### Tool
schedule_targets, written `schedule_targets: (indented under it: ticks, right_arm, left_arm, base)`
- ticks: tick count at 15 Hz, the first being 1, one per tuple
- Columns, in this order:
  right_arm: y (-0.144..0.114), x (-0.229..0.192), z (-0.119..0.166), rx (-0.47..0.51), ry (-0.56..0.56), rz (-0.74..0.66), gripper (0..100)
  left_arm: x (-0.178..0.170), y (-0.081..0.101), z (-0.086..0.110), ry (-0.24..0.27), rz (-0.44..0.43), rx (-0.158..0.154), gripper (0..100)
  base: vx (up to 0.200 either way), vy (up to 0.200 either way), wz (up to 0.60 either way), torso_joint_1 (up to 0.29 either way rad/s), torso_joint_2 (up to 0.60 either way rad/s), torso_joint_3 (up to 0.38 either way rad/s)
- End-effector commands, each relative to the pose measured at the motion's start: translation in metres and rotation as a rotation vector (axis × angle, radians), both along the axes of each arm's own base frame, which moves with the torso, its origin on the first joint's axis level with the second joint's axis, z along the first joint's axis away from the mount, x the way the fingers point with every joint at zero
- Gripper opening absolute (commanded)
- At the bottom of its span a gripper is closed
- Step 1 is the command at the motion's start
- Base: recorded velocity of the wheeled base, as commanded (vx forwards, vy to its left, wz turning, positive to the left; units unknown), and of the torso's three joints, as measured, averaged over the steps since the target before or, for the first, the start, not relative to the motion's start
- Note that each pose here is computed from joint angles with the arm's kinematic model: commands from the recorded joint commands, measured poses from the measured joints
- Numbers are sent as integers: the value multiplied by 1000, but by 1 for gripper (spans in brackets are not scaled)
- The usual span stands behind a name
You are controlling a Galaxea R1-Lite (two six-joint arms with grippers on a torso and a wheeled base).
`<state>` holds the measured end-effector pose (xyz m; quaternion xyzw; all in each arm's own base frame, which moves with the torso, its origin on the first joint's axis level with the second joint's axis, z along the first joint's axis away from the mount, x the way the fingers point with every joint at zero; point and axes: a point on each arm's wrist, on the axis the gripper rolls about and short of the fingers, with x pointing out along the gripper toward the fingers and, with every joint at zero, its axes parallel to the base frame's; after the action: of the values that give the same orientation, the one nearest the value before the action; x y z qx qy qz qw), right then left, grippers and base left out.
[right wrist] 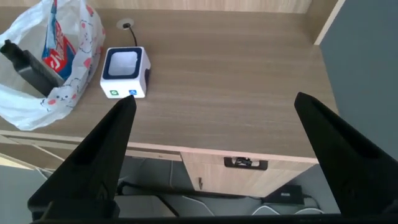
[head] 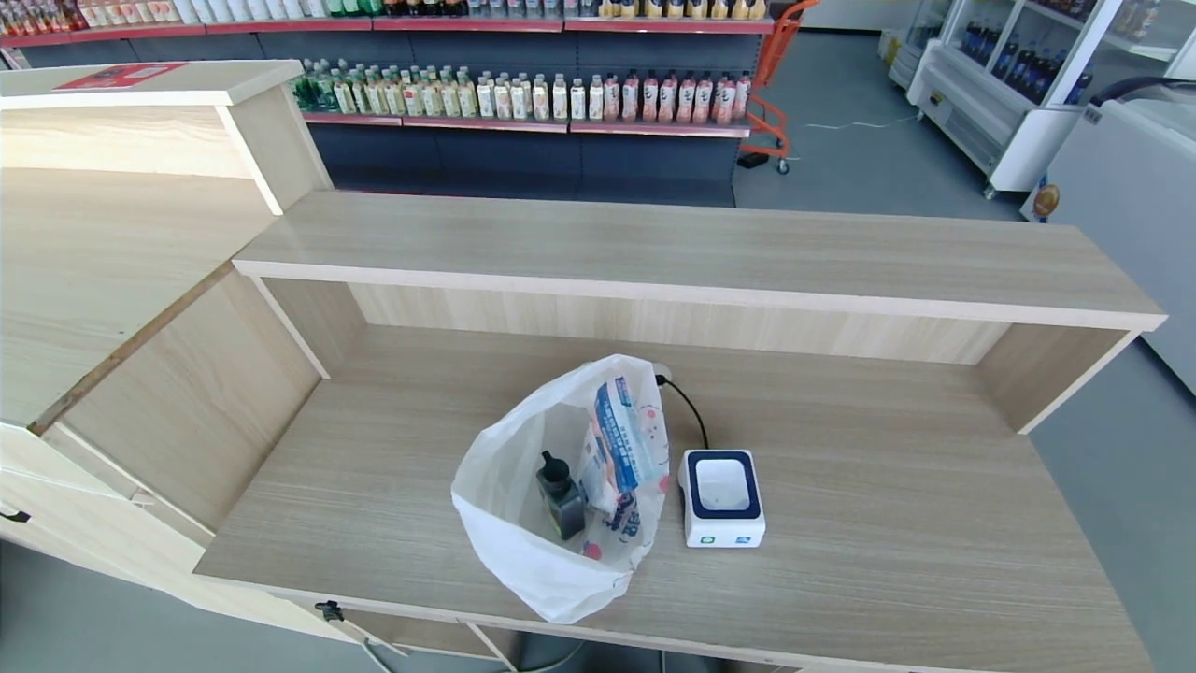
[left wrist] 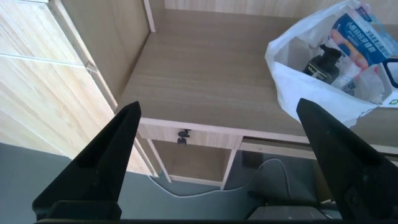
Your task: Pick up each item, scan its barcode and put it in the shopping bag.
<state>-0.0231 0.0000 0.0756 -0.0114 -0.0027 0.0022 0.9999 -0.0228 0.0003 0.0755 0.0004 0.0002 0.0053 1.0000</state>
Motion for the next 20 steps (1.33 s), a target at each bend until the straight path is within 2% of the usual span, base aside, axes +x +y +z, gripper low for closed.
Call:
schedule_targets:
  ticks: [1, 5, 12, 14, 17, 20]
  right_arm:
    - [0, 0, 0, 0, 4, -1, 100]
    - [0, 0, 0, 0, 4, -1, 100]
    - [0, 0, 0, 1, 4, -1, 100]
    - [0, 0, 0, 1, 4, -1, 100]
    - [0, 0, 0, 10, 5, -1, 100]
    - [0, 0, 0, 4, 5, -1, 100]
  left_arm:
    - [0, 0, 0, 0, 0, 4, 100]
    - [0, 0, 0, 0, 0, -1, 100]
    - [0, 0, 0, 0, 0, -1, 100]
    - [0, 0, 0, 0, 0, -1, 100]
    - [0, 0, 0, 0, 0, -1, 100]
    - [0, 0, 0, 0, 0, -1, 100]
  base:
    - [0, 0, 0, 0, 0, 0]
    - [150, 0, 0, -2, 1, 1]
    - [0, 0, 0, 0, 0, 0]
    - [0, 0, 600, 2, 5, 5]
    - [0, 0, -600, 2, 4, 1]
    - [0, 0, 0, 0, 0, 0]
